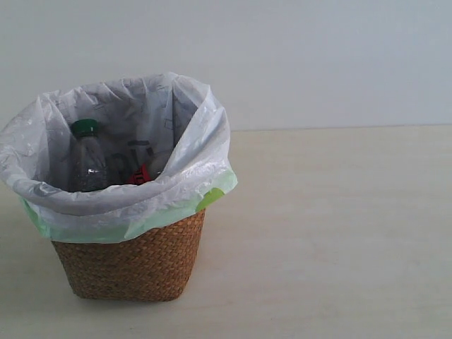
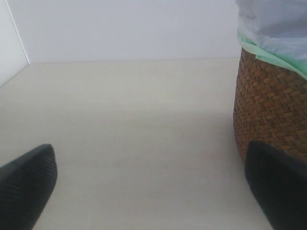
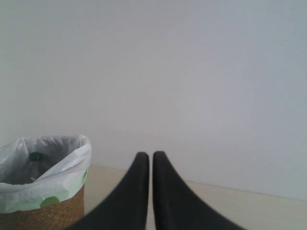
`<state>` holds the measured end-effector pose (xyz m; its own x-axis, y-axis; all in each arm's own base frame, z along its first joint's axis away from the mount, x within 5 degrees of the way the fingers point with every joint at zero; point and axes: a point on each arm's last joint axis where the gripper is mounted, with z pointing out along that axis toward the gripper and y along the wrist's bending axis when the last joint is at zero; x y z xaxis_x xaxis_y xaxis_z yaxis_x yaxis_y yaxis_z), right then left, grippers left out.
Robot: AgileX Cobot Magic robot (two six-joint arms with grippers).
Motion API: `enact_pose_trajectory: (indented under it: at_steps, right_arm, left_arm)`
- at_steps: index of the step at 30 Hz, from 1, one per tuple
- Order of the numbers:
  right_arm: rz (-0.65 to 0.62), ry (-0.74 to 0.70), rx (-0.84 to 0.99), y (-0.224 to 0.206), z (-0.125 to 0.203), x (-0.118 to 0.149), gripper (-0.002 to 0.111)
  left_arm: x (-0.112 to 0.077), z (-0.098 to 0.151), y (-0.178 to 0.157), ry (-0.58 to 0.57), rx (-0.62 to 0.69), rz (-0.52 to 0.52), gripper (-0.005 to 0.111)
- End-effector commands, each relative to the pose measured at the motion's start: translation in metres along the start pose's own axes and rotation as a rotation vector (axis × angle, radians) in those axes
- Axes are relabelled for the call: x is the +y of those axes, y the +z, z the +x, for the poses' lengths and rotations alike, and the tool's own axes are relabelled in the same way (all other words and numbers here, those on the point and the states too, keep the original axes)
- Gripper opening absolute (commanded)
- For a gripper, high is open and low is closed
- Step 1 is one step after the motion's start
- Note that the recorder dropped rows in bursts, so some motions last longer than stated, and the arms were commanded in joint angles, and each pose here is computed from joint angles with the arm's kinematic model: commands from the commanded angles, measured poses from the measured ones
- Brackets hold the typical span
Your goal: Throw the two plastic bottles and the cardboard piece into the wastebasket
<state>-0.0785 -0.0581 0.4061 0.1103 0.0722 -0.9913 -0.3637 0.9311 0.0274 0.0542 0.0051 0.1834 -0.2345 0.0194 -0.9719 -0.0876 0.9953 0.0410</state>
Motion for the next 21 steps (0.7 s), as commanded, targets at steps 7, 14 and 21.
enact_pose_trajectory:
  at_steps: [7, 14, 21]
  right_arm:
    - [0.119, -0.025, 0.002, -0.001, 0.001, 0.012, 0.000]
    - [0.208, -0.043, -0.020, 0.002, 0.002, 0.021, 0.000]
    - [0.188, -0.095, -0.041, 0.048, 0.035, 0.019, 0.000]
  left_arm:
    - [0.000, -0.002, -0.001, -0.010, -0.013, -0.004, 0.108]
    - [0.000, -0.002, -0.001, -0.010, -0.013, -0.004, 0.108]
    - [0.000, -0.002, -0.001, -0.010, -0.013, -0.004, 0.108]
